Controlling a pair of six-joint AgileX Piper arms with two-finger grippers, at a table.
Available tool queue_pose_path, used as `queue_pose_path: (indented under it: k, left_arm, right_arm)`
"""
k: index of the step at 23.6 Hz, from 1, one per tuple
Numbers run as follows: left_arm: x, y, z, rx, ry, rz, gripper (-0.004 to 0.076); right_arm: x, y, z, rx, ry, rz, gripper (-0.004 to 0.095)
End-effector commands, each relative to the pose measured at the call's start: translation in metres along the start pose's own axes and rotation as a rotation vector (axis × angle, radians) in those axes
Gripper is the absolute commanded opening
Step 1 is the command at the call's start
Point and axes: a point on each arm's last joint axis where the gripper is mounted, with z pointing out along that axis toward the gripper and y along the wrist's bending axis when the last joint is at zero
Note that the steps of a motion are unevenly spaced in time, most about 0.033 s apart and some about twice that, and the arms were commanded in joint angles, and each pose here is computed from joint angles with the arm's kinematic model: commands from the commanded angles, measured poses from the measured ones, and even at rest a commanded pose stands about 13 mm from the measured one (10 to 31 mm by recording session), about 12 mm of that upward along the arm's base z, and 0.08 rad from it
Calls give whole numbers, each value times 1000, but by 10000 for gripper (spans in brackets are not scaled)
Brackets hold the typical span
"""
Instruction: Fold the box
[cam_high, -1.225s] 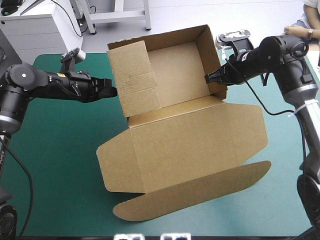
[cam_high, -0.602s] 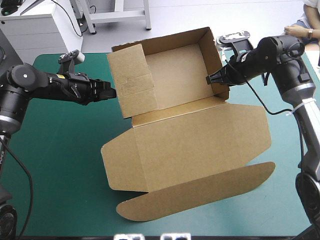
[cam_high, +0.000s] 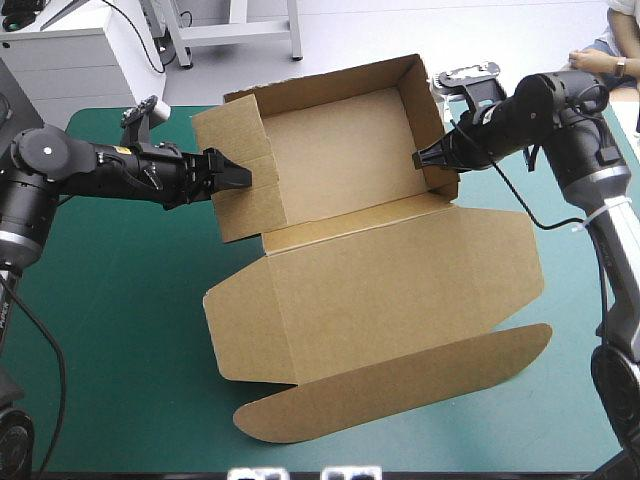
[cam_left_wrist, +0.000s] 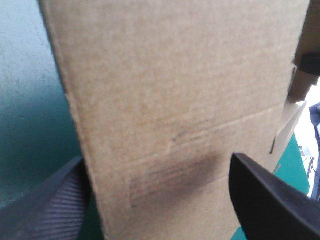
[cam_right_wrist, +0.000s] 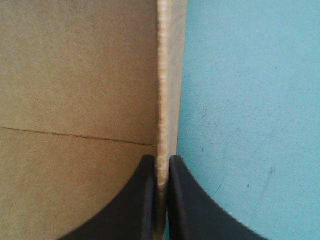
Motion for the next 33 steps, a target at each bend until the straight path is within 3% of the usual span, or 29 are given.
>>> queue_pose_path:
  k: [1, 8, 13, 17, 22, 27, 33]
  left_arm:
    - [-2, -22, -17, 69, -82, 13, 547]
    - [2, -36, -7, 107, -58, 14, 547]
    - [-4, -38, -6, 125, -126, -23, 547]
    - [-3, -36, -6, 105, -111, -22, 546]
    - [1, -31, -4, 38, -77, -41, 538]
    - [14, -36, 11, -141, -8, 25, 459]
    - [22, -47, 24, -272, -21, 65, 452]
  right_arm:
    - [-5, 5, -28, -10, -98, -4, -17]
    - [-6, 6, -28, -22, -112, 17, -13]
    - [-6, 8, -28, -41, -113, 22, -12]
    - [-9, 26, -26, -11, -140, -36, -12]
    - [-12, 41, -26, -4, -174, -64, -12]
    - [-16, 42, -35, -7, -204, -57, -12]
    - [-18, 50, -42, 11, -220, -97, -12]
